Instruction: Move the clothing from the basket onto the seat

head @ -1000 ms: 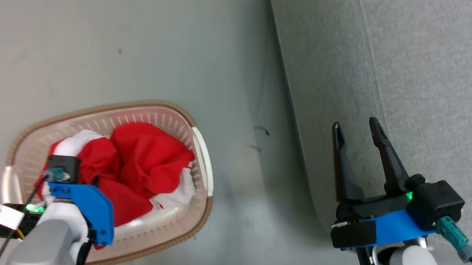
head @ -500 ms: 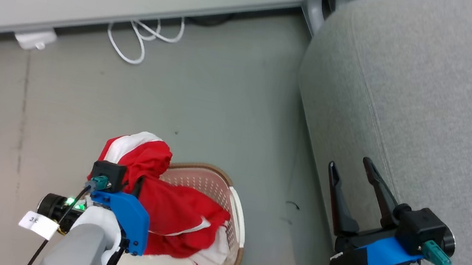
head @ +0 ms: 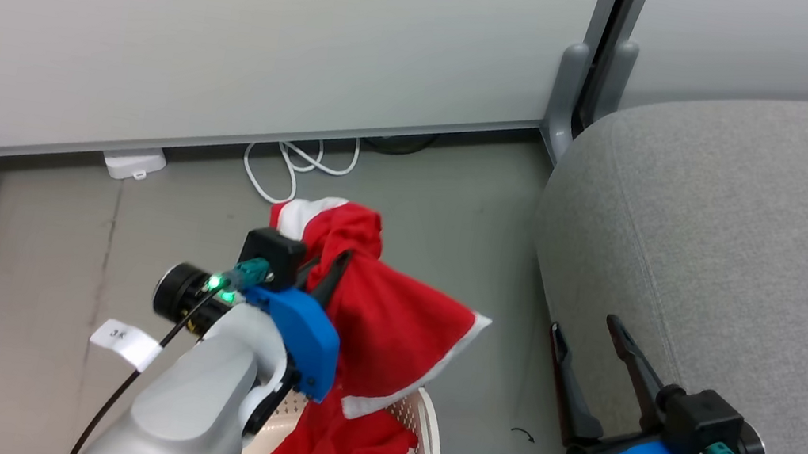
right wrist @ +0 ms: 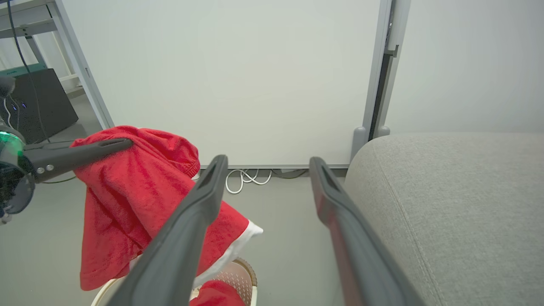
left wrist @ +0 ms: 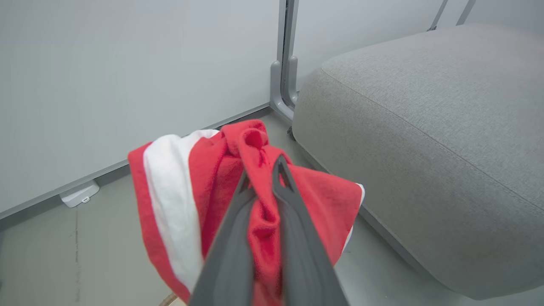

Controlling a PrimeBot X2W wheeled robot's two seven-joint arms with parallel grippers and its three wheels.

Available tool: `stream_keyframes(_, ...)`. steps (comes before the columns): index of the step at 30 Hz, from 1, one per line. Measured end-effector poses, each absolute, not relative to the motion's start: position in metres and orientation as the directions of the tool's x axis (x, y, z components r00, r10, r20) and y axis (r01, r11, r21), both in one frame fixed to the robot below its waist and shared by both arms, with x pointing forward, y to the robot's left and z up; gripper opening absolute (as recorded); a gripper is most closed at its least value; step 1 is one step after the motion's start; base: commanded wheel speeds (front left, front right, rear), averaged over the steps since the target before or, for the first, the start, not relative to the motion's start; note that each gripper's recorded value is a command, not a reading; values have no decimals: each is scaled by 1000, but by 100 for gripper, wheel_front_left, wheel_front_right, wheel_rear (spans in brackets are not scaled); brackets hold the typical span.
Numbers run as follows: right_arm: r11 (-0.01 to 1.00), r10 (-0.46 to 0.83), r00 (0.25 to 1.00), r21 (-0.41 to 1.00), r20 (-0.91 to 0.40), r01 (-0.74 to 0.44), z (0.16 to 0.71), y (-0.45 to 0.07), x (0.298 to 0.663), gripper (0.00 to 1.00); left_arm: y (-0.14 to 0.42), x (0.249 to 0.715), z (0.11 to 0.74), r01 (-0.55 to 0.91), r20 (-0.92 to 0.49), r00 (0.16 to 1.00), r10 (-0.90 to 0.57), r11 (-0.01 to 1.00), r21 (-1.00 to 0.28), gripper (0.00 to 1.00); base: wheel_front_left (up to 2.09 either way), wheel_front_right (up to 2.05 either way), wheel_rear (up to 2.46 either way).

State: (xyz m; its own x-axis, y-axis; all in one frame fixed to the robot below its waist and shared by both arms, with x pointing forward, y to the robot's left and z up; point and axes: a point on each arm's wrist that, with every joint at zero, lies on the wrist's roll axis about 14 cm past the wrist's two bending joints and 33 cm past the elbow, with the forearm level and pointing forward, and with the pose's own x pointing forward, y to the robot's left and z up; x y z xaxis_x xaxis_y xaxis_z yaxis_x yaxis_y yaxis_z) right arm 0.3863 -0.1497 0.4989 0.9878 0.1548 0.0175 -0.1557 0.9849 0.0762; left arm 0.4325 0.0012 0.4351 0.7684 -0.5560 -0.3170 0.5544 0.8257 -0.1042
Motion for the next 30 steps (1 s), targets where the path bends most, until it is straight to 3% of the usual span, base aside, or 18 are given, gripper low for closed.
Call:
stream_keyframes(16, 980, 183, 983, 69, 34, -185, 510, -140, 371, 100, -60, 437, 545, 688, -78, 719, -691, 723, -62, 0, 0, 0, 0)
stream_keyframes(30, 979, 190, 981, 67, 25, -192, 509, -138, 371, 100, -74, 434, 551, 703, -70, 704, -707, 708, -70, 0, 0, 0, 0)
